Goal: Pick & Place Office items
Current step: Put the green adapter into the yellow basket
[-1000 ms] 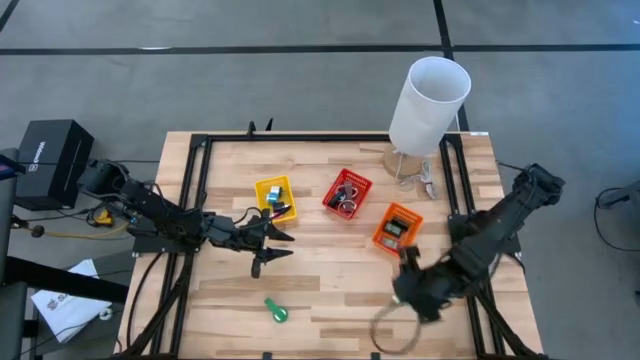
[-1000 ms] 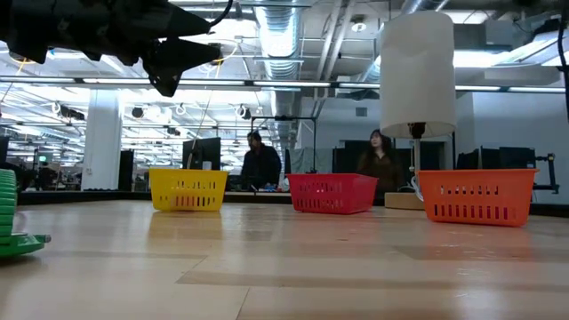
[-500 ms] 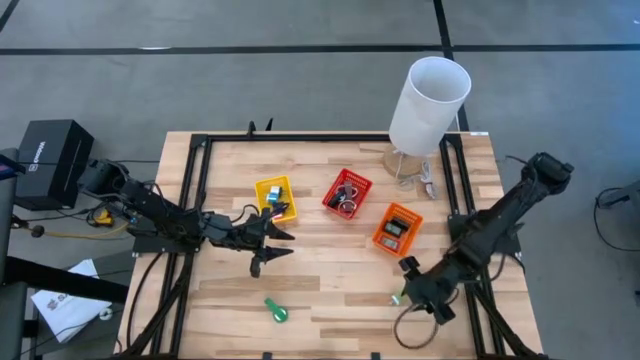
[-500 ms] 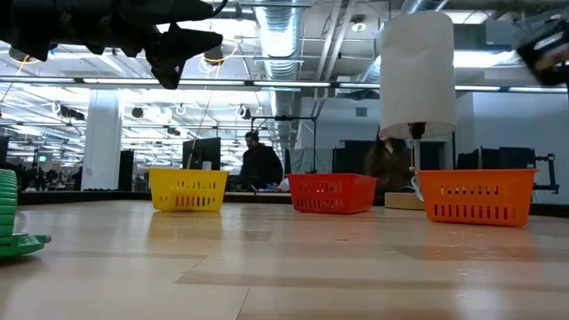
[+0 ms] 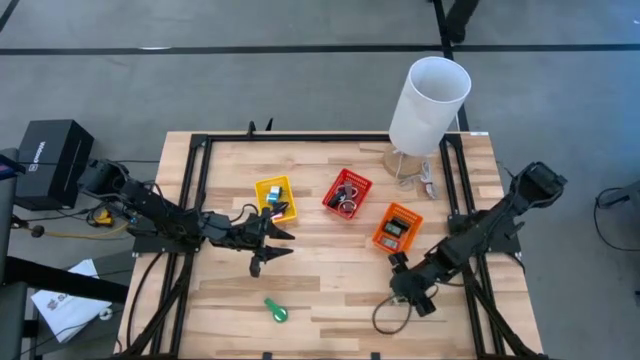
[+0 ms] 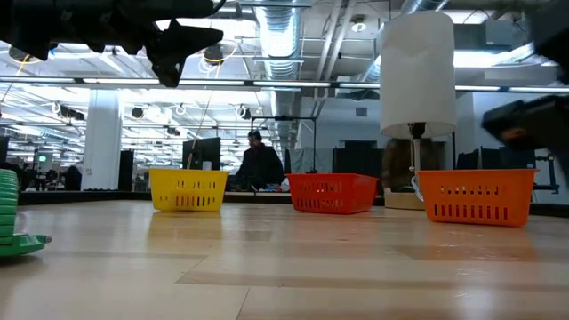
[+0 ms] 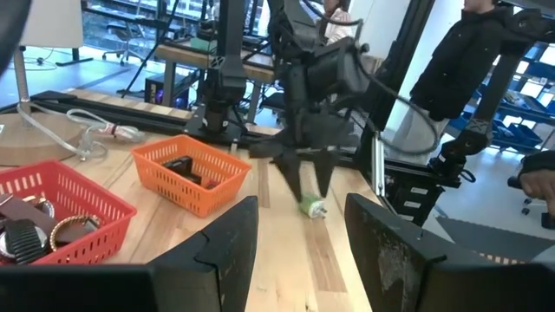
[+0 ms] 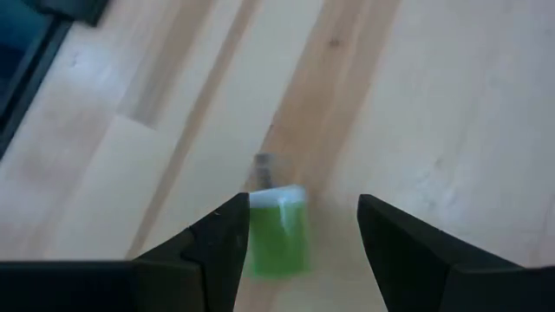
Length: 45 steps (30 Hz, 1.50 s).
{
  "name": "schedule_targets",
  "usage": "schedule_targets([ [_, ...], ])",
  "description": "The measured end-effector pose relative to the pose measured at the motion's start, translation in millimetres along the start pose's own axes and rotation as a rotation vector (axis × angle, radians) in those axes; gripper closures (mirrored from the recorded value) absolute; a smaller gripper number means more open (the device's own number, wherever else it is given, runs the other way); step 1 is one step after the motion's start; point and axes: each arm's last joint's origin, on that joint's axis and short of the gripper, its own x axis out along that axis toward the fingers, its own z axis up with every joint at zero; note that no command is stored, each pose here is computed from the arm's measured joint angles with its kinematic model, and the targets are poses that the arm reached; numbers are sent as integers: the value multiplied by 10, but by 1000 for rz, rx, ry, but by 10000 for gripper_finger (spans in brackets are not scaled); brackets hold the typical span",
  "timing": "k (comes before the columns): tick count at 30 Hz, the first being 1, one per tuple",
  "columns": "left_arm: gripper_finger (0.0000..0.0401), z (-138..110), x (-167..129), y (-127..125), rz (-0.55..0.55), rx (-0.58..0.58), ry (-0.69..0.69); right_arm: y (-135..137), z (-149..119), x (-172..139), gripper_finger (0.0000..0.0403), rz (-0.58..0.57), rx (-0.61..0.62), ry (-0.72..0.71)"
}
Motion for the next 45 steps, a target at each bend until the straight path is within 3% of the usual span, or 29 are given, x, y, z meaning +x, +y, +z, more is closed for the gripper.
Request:
schedule_targets([
  [8,231,6,0,-1,-1,-2,-6,-29,1,111,196,111,26,45],
  [28,231,7,0,-2,-2,-2,-7,-4,-26,121,196,113,155,82],
  [45,231,7,0,-2,-2,-2,-7,128,-71,120,196,76,102,74],
])
